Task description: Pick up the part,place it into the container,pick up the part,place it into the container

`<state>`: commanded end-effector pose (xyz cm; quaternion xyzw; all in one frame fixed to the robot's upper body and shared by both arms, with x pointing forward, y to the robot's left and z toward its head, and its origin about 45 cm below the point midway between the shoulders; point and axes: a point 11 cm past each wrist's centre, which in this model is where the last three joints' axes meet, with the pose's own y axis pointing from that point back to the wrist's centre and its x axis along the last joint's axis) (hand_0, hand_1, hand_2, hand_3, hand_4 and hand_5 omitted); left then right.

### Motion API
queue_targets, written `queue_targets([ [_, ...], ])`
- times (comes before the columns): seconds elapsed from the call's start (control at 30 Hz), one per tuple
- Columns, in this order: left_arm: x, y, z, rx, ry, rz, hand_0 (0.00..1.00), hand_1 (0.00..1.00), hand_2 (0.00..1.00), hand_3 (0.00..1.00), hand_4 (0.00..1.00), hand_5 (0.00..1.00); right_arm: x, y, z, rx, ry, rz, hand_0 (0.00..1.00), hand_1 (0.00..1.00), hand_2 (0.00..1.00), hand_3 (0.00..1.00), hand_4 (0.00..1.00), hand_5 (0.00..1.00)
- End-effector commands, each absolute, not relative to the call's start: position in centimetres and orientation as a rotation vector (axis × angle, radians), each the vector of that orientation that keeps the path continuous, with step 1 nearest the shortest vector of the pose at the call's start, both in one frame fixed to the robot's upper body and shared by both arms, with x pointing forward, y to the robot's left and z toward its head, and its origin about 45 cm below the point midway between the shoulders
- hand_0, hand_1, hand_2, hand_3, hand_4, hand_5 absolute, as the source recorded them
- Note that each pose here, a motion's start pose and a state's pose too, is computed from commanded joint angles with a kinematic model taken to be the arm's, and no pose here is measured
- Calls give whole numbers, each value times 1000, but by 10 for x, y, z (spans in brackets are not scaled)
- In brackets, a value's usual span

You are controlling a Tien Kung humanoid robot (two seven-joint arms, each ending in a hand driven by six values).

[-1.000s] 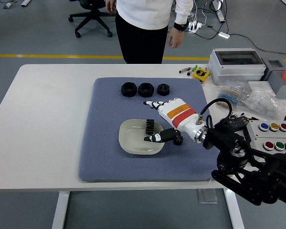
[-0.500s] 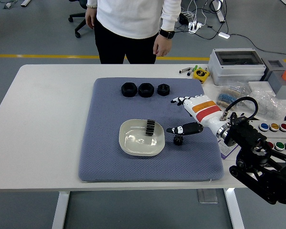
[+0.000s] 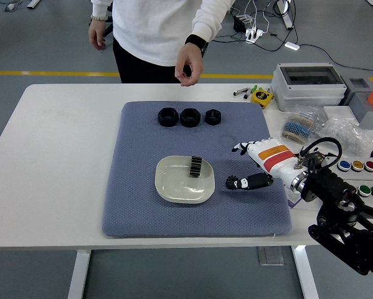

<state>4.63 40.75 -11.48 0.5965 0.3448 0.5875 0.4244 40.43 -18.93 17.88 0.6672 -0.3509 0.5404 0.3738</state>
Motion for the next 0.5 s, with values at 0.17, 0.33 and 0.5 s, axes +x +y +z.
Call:
queue_targets([
  [0.17,46,407,-115,1496,860,1463,776,719,706,590,654,616,402,-181,171,1745,-859,1379,154,276,617,748,998,708],
  [0.33,47,406,-115,1492,861,1465,777,718,706,590,654,616,400,-182,161,1745,-812,1379,154,278,607,730,998,696],
  [0.5,48,406,-115,1489,863,1468,777,720,704,590,653,616,399,-183,158,1733,-787,1391,155,280,607,716,998,689],
])
